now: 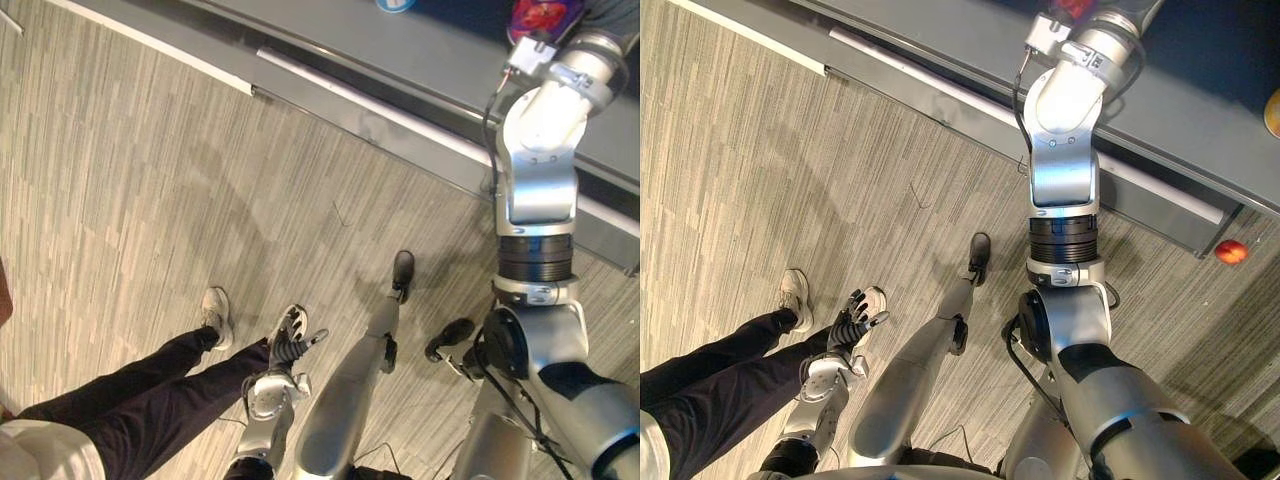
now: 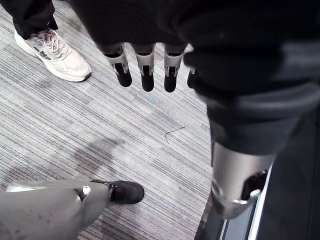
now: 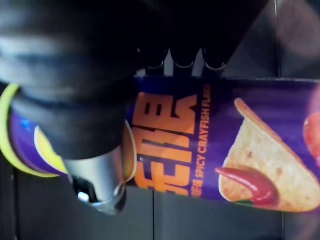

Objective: Put the gum and the chips on the shelf.

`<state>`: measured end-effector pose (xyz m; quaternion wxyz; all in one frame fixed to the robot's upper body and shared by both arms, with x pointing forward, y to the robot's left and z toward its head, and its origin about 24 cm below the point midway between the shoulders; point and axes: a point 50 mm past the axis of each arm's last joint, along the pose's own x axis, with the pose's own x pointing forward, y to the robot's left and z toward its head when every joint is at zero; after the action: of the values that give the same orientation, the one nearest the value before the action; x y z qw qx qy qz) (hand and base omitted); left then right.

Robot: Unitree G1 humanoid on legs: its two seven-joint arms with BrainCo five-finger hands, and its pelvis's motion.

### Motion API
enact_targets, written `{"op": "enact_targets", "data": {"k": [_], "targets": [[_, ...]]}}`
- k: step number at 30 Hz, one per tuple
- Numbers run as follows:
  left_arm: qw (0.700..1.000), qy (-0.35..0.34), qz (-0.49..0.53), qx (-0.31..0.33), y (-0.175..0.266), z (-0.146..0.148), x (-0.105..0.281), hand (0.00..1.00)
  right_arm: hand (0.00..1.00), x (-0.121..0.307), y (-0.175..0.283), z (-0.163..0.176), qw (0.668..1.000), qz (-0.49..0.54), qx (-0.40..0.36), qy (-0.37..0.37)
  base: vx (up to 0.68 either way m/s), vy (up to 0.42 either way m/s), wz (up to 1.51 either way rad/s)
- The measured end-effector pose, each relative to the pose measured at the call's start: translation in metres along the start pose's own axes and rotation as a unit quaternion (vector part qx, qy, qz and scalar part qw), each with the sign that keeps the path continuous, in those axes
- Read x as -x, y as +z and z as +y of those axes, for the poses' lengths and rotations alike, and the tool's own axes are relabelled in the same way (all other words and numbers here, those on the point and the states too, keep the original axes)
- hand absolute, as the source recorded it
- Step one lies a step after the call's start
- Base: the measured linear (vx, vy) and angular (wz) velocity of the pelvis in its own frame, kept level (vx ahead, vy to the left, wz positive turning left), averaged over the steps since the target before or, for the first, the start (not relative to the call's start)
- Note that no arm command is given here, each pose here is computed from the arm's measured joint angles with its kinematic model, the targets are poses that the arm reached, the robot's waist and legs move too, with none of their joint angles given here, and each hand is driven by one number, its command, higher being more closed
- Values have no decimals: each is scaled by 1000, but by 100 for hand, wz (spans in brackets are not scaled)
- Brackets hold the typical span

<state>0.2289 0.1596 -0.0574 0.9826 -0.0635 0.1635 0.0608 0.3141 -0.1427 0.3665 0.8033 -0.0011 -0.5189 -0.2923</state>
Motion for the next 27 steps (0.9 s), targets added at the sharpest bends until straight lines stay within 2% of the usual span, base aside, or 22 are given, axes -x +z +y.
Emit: {"op": "enact_targets", "data": {"k": [8, 16, 27], "targets": [[1000, 3, 3, 15, -1, 1, 0, 0, 100, 10, -4, 11, 999, -4, 22, 47, -52, -21, -1], [1000, 7, 12, 17, -6, 3, 3, 0, 100, 28, -26, 9, 995, 31, 50, 80, -30, -15, -6], [1000, 8, 14, 18, -8, 4, 5, 0, 100, 29, -32, 9, 993, 39, 62, 90, -71, -19, -2]]}}
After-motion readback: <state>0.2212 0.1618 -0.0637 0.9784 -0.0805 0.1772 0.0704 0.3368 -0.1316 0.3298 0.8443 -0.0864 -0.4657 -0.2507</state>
